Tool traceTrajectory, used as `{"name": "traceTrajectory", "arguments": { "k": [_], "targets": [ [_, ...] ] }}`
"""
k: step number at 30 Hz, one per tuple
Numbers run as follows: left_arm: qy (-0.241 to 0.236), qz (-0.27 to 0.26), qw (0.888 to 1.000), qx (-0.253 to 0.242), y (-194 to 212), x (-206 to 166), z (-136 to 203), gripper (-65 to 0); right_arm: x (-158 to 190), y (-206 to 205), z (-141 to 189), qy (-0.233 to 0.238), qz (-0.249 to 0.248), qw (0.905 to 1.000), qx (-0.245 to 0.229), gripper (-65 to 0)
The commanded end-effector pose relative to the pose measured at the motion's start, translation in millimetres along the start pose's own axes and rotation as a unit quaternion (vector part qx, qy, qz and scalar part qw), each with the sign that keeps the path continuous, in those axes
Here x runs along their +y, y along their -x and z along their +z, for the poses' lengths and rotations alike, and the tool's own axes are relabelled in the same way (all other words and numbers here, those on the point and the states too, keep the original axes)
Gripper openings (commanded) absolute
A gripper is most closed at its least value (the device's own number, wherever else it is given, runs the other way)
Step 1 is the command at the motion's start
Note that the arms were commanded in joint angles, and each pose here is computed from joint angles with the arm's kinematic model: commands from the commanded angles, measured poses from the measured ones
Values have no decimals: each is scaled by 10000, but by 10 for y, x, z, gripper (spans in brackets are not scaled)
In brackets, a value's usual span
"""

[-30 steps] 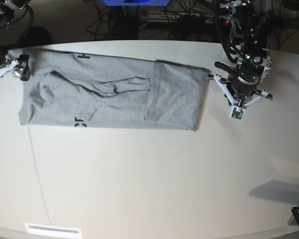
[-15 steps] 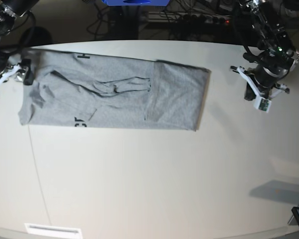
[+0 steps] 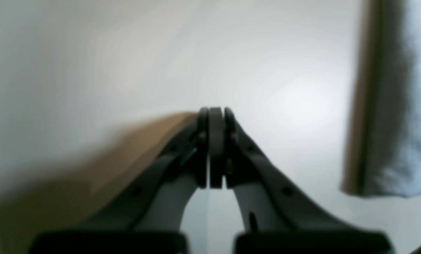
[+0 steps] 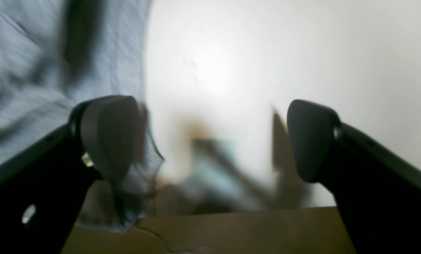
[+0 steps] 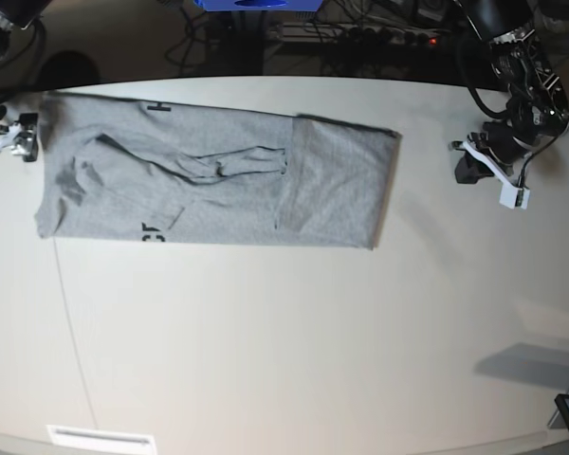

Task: Fold the T-shirt properly
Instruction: 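Lower both grippers to opposite ends of the folded strip and grasp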

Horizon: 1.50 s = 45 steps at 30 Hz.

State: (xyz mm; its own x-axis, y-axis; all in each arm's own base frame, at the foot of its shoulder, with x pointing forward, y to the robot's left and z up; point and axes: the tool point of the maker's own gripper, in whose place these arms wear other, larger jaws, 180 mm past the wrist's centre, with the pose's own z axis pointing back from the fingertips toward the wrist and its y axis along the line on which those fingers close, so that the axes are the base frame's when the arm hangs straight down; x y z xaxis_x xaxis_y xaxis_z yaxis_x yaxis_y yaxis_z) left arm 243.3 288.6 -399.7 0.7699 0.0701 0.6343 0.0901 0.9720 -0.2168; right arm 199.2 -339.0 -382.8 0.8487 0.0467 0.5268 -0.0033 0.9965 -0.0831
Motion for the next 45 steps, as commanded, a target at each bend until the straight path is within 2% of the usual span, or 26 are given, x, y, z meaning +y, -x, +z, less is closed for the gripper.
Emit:
{"name": "traceTrajectory", "arguments": {
  "k": [1,3,7,15,19,25,27,29,35,39,41,45],
  "targets": [
    [76,-109,9998,-124,-116,-23,18,-642,-9,-187,55,113,263,9991,-311,0],
    [258,-128,9995,-106,-114,-129,-27,-642,52,-171,21,264,574,9978,-225,0],
    [328,-177,9993,-44,-104,-182,-45,-642,102,-94,-20,591,903,9942,33,0],
    [259,-225,9994,-75,-123,-152,-7,-643,-5,-167,12,775,991,9921,51,0],
    [60,-628,9980,-59,-215,-154,54,-643,-49,-244,25,799,830,9931,225,0],
    [-47,-646,9979,-1,-177,-135,46,-643,-385,-274,228,902,-98,9955,281,0],
    [-47,-644,9979,6,-170,-134,47,-643,-439,-228,258,794,-398,9954,360,0],
    [-47,-644,9979,6,-170,-134,47,-643,-448,-217,250,635,-665,9955,232,0],
    [-18,-664,9978,23,-164,-155,34,-643,-241,3,86,13,-943,9950,322,0],
    [-13,-663,9978,0,-183,-160,29,-643,-118,-53,21,-437,-1135,9925,84,0],
    [-3,-653,9979,-18,-188,-170,23,-643,-69,-109,17,-563,-1124,9921,-22,0],
    [-3,-653,9979,-18,-188,-170,23,-643,203,-297,-41,-1086,-739,9912,-153,0]
  ]
}}
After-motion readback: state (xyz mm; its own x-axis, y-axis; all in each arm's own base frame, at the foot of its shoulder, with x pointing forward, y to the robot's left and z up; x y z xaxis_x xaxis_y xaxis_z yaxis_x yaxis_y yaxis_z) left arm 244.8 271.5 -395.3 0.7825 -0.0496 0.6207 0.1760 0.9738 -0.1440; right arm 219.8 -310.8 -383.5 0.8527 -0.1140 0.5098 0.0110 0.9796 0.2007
